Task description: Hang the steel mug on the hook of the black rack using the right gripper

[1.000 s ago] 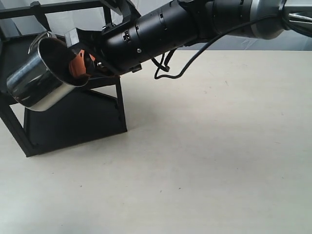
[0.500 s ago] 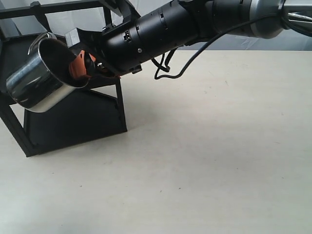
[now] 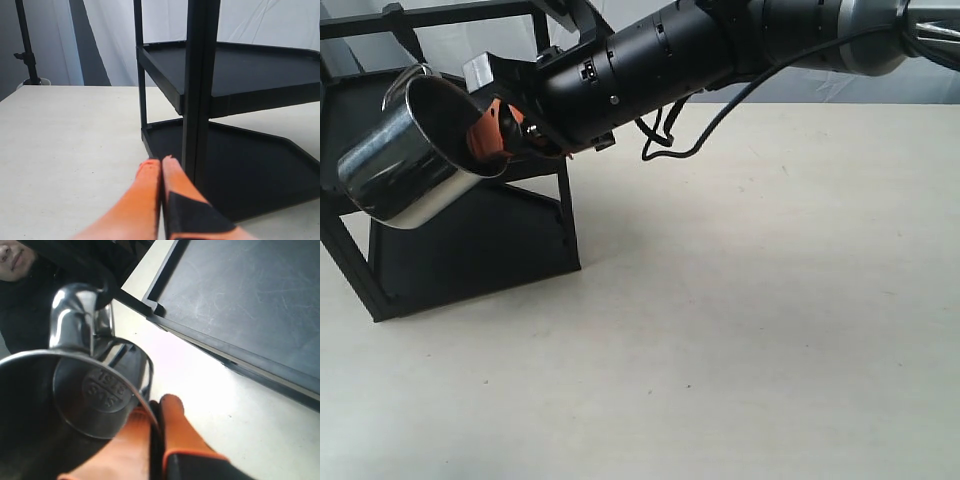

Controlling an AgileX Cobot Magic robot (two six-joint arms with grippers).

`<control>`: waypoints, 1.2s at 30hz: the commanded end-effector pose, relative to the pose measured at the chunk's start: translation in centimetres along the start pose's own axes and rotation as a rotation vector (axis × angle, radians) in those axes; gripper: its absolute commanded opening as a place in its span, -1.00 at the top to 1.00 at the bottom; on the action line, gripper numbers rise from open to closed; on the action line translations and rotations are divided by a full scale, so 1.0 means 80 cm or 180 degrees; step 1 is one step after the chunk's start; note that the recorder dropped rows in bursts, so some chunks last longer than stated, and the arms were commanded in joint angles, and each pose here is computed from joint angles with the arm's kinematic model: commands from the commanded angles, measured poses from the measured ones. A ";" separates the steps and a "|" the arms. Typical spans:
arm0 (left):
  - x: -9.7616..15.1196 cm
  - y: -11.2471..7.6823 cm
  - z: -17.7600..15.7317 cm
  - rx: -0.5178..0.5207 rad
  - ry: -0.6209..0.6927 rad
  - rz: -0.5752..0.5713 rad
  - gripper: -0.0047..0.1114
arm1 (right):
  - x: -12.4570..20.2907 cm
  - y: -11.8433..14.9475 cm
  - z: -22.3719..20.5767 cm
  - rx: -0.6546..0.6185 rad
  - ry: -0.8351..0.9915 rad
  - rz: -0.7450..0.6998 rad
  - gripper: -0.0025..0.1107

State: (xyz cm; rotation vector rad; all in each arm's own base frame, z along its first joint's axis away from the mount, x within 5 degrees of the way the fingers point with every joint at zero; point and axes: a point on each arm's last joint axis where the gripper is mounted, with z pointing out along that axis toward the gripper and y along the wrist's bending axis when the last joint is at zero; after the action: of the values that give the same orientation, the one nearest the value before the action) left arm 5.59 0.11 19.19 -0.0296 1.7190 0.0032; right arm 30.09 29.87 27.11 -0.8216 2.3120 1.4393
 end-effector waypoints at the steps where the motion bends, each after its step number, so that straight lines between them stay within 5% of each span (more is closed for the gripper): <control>1: 0.000 0.000 -0.001 0.0004 -0.0015 -0.0005 0.89 | 0.007 -0.014 0.000 0.0087 0.0170 -0.0006 0.97; 36: 0.000 0.000 -0.001 0.0004 -0.0015 -0.0005 0.89 | 0.012 -0.018 0.000 0.0192 0.0305 -0.0120 0.97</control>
State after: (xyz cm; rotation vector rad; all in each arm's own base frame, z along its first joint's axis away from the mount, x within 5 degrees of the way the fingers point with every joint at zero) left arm 5.59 0.11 19.19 -0.0296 1.7190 0.0032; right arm 30.05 29.69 27.01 -0.8567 2.3201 1.4207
